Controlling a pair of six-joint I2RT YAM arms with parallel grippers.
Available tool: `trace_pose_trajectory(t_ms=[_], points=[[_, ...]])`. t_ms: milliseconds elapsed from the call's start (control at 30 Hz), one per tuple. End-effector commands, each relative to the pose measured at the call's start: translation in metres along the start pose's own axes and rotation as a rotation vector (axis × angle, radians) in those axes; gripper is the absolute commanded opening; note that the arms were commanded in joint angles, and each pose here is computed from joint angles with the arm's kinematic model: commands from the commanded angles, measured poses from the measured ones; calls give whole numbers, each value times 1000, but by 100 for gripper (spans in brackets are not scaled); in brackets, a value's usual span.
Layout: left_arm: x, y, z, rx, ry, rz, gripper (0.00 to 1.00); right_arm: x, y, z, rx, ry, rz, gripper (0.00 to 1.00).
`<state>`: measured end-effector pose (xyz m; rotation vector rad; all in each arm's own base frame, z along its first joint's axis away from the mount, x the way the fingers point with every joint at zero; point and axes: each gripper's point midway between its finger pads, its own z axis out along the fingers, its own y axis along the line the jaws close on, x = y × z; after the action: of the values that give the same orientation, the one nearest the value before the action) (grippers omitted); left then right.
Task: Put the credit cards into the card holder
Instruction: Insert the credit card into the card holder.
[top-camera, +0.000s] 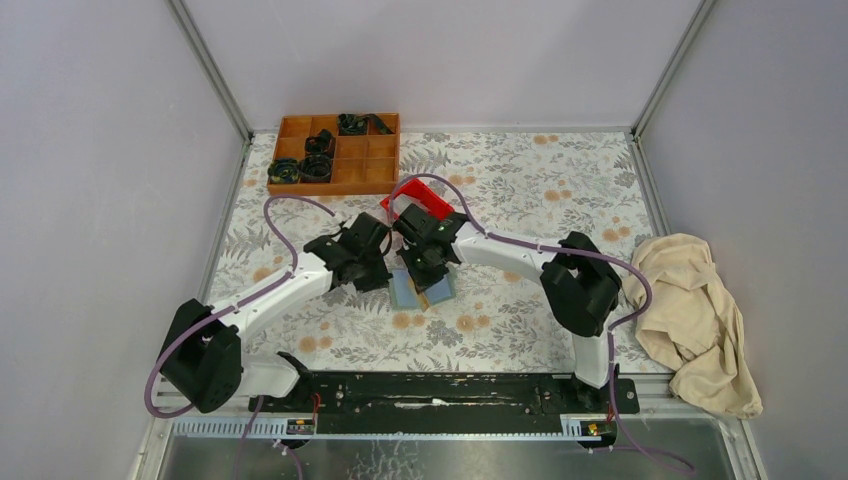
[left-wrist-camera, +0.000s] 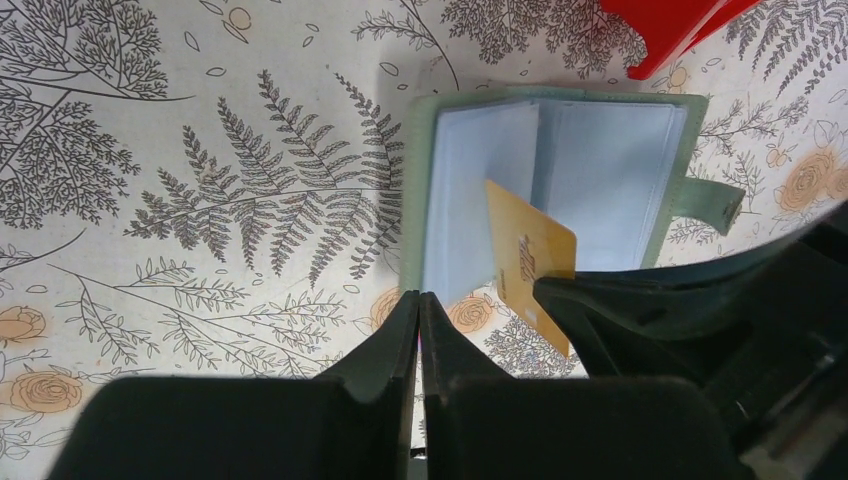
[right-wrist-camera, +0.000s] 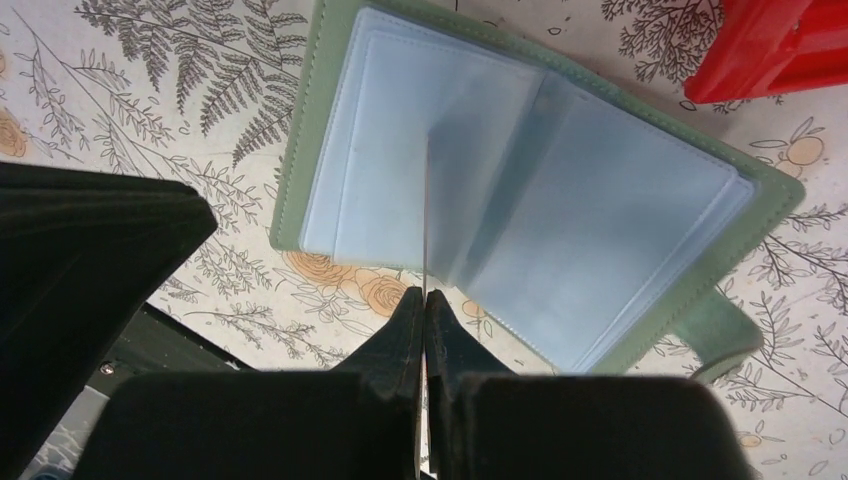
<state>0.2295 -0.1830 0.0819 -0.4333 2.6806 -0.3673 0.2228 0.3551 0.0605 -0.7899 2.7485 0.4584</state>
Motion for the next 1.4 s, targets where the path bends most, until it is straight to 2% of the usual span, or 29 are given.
trace_pose_trajectory(t_ms=[0, 667, 1000, 1367], points=[[-6, -14, -2, 49, -8, -23, 8, 0, 11, 8, -37, -6, 3, 0], [8, -18, 51, 58, 50, -22, 9, 5, 13, 21, -49, 16, 16, 0], [15, -16, 61, 91, 43, -78, 8, 8, 13, 24, -56, 21, 48, 0], [31, 7, 77, 25, 66, -113, 8, 2, -1, 15, -59, -9, 100, 0]])
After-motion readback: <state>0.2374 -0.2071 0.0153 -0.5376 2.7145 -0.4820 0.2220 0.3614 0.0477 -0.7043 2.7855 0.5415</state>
